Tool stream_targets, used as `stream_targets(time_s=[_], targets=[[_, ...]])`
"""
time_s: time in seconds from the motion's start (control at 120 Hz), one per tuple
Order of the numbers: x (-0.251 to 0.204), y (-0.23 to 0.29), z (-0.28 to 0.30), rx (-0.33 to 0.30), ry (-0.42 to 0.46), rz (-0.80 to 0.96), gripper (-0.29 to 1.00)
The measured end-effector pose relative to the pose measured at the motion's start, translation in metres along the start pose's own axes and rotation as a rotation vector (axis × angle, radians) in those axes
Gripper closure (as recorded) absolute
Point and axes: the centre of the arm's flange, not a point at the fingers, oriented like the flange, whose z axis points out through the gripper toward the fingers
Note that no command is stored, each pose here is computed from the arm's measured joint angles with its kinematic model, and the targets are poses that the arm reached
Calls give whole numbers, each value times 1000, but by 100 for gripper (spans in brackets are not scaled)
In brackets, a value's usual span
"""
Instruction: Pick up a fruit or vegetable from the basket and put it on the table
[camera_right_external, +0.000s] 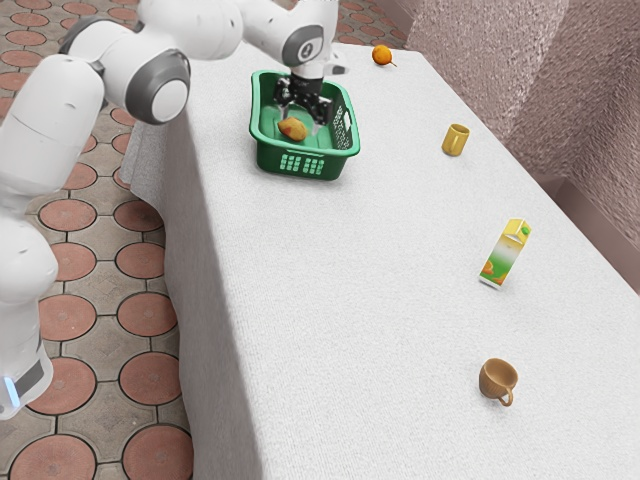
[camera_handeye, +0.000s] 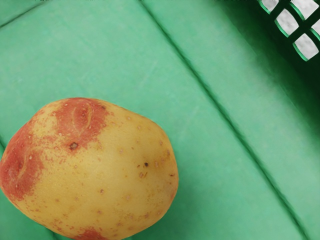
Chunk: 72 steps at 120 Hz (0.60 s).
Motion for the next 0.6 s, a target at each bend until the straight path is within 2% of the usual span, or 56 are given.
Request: stream_targets(time_s=[0.275,0.6], targets=[[12,-12,14,7,53,-37,4],[17,-30,33,27,65,-75,4]])
